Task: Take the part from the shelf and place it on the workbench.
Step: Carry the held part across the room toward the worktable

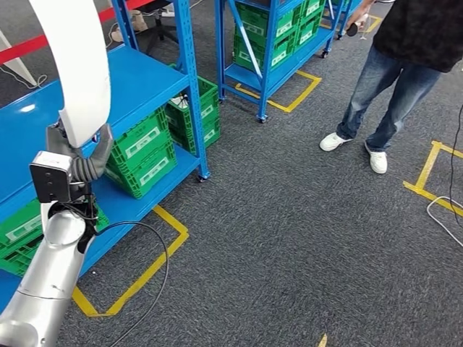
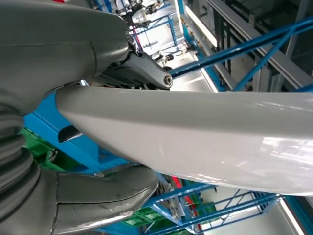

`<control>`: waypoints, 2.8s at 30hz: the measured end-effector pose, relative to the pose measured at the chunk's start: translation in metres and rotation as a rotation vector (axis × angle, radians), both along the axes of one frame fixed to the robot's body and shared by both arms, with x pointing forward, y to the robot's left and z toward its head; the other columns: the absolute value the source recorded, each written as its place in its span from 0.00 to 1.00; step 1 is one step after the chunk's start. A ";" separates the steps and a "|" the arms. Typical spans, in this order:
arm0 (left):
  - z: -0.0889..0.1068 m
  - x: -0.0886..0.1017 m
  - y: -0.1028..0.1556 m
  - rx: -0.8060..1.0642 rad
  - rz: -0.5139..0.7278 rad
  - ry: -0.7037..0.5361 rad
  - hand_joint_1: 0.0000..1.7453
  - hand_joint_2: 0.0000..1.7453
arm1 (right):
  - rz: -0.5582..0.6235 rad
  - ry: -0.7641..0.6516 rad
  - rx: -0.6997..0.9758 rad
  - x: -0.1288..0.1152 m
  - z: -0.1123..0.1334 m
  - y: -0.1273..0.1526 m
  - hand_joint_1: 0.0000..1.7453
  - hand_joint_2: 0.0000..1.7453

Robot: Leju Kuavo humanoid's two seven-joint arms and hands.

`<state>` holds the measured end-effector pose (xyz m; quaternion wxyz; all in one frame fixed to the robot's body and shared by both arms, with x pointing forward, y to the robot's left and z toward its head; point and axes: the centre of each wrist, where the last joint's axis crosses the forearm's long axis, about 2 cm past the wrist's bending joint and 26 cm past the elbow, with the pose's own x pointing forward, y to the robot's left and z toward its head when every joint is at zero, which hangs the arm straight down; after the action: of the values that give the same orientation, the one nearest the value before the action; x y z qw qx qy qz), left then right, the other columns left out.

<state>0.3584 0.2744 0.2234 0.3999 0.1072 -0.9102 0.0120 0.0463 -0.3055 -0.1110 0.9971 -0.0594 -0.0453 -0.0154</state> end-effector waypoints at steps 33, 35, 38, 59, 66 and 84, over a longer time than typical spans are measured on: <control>0.011 -0.002 0.013 0.036 0.003 -0.028 1.00 1.00 | -0.026 0.307 0.147 -0.004 -0.001 0.006 0.00 1.00; 0.011 -0.002 0.011 0.034 0.002 -0.030 1.00 1.00 | -0.033 0.328 0.156 -0.006 -0.001 0.008 0.00 1.00; 0.011 -0.002 0.010 0.032 0.002 -0.030 1.00 1.00 | -0.044 0.342 0.167 -0.006 -0.001 0.010 0.00 1.00; 0.016 0.001 -0.001 0.011 -0.037 -0.037 1.00 1.00 | -0.095 0.255 0.215 -0.002 0.000 0.013 0.00 1.00; 0.016 0.001 -0.001 0.013 -0.036 -0.036 1.00 1.00 | -0.087 0.241 0.212 -0.004 -0.001 0.014 0.00 1.00; 0.013 0.000 0.002 0.018 -0.033 -0.029 1.00 1.00 | -0.082 0.234 0.217 -0.006 -0.001 0.017 0.00 1.00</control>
<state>0.3582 0.2759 0.2363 0.3857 0.0958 -0.9177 -0.0013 0.0402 -0.2882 -0.1119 0.9946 0.0454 0.0756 -0.0538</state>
